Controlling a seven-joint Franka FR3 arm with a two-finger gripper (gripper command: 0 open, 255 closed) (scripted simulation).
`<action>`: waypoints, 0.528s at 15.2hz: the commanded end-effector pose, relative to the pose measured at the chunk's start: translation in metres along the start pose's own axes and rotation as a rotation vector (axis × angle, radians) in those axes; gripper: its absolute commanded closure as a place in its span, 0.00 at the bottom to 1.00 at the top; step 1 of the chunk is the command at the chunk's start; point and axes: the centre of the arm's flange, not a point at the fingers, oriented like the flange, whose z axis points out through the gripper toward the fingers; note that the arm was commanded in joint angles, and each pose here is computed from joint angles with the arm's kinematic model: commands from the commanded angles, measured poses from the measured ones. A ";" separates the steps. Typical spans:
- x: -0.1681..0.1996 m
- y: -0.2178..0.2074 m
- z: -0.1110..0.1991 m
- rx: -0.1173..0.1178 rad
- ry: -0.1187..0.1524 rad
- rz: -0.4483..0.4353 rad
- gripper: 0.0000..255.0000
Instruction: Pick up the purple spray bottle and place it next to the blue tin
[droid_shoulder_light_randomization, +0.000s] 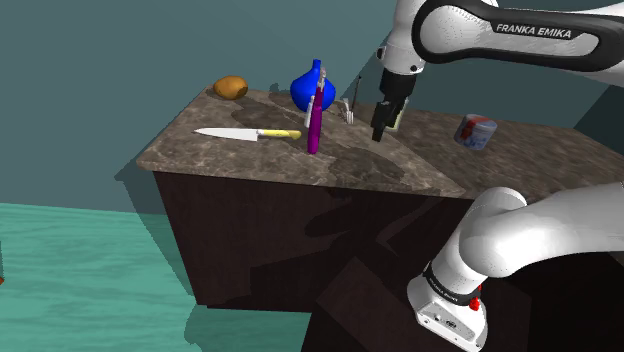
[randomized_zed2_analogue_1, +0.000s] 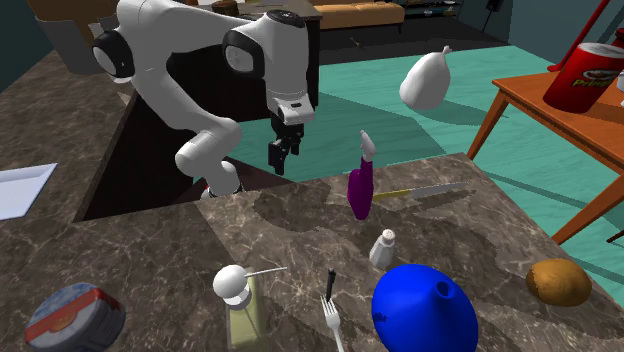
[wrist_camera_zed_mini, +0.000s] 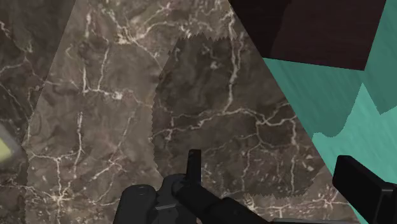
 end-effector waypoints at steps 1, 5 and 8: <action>0.000 0.000 0.000 0.000 0.000 0.000 0.00; 0.030 -0.035 -0.002 -0.027 0.088 0.170 0.00; 0.056 -0.058 -0.004 -0.046 0.154 0.297 0.00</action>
